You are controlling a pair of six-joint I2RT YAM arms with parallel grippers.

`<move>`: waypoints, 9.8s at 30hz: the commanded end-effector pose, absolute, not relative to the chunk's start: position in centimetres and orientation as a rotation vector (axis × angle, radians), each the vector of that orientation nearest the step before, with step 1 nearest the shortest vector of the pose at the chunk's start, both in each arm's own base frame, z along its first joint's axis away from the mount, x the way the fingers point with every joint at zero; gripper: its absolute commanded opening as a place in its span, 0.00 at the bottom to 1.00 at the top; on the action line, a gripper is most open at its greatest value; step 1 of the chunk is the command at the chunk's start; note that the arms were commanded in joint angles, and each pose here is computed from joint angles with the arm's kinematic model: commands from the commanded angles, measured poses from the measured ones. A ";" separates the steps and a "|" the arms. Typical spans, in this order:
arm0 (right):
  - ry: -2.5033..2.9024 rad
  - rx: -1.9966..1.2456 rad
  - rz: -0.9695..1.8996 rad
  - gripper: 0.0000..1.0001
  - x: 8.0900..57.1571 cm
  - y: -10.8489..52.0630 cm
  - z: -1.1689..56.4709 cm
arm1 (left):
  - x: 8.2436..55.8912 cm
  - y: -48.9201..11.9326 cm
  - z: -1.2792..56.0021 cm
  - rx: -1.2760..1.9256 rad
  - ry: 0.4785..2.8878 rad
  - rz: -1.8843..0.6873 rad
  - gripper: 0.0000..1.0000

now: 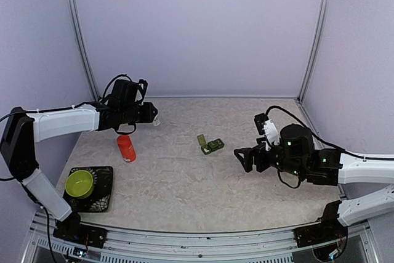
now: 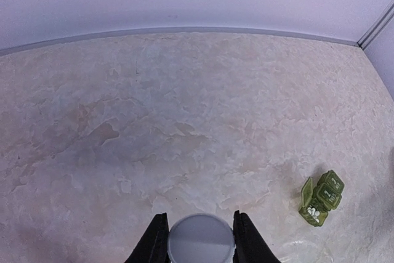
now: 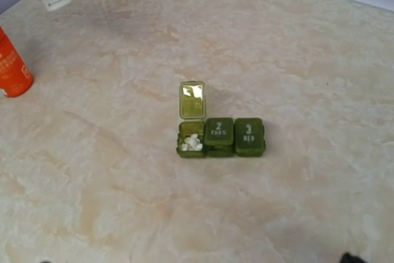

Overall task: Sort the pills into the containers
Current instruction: Place the pill bottle at the center of the board, then adjust the pill container at the center of the board, then position the pill container at the center of the board, then close the lid of the pill container.

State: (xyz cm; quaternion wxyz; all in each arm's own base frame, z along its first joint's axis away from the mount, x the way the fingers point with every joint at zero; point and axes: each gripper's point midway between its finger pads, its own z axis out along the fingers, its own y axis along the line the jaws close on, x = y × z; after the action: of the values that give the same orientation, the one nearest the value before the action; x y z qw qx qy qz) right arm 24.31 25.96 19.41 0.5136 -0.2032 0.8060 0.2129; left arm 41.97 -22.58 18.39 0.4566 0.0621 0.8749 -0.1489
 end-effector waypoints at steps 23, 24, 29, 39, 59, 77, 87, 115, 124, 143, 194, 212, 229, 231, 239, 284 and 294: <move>1.951 -0.433 0.503 1.00 24.0 24.1 18.5 | 48.8 -18.0 16.8 -0.020 2.159 -0.227 0.18; 1.953 -0.433 0.501 1.00 24.0 24.1 18.5 | 49.0 -17.9 16.5 -0.029 2.165 -0.220 0.18; 1.950 -0.435 0.504 1.00 24.0 24.2 18.6 | 49.8 -16.9 14.5 -0.060 2.201 -0.175 0.18; 1.956 -0.429 0.503 1.00 24.0 24.0 18.4 | 51.5 -14.8 11.6 -0.106 2.231 0.007 0.18; 1.964 -0.431 0.500 1.00 24.0 24.1 18.2 | 52.6 -12.3 7.3 -0.190 2.233 0.174 0.38; 1.978 -0.502 0.574 1.00 26.3 26.6 19.3 | 51.7 -16.1 14.2 -0.125 2.146 -0.076 0.86; 2.144 -0.507 0.730 1.00 32.6 28.2 15.9 | 48.9 -24.7 14.8 0.088 2.136 -0.422 0.99; 2.291 -0.583 1.075 0.92 40.2 30.9 7.0 | 44.2 -36.9 9.5 0.328 2.116 -1.058 0.90; 2.271 -0.609 1.170 0.89 40.2 32.0 6.1 | 43.2 -37.1 9.2 0.348 2.119 -1.105 0.89; 2.226 -0.849 1.269 0.82 33.4 36.3 5.1 | 43.2 -35.6 9.9 0.334 2.107 -1.116 0.88; 1.878 -1.379 0.639 0.60 35.5 38.5 2.2 | 44.6 -38.5 7.6 0.540 2.118 -1.348 0.81; 1.833 -1.362 0.732 0.36 31.2 38.6 3.9 | 40.8 -36.9 9.2 0.500 2.054 -1.410 0.80; 1.814 -1.425 0.810 0.35 26.6 38.5 3.7 | 34.1 -38.5 9.9 0.665 2.021 -1.526 0.76; 1.814 -1.428 0.811 0.35 26.6 38.6 3.8 | 33.7 -38.5 9.7 0.684 2.026 -1.532 0.74; 1.823 -1.434 0.806 0.35 26.5 38.4 3.3 | 32.2 -38.8 9.7 0.764 2.033 -1.542 0.61; 1.854 -1.421 0.740 0.35 27.4 38.1 3.0 | 28.9 -36.5 3.8 0.595 2.337 -1.182 0.08; 1.854 -1.421 0.740 0.35 27.4 38.1 3.0 | 28.6 -35.4 2.1 0.511 2.393 -1.129 0.00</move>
State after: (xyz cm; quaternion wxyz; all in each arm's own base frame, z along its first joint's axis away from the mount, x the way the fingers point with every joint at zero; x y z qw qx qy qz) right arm 27.43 38.04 2.38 0.3362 -0.5454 0.7109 0.2900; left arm 29.38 -36.92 4.25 0.2372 0.2119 0.8404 -0.4389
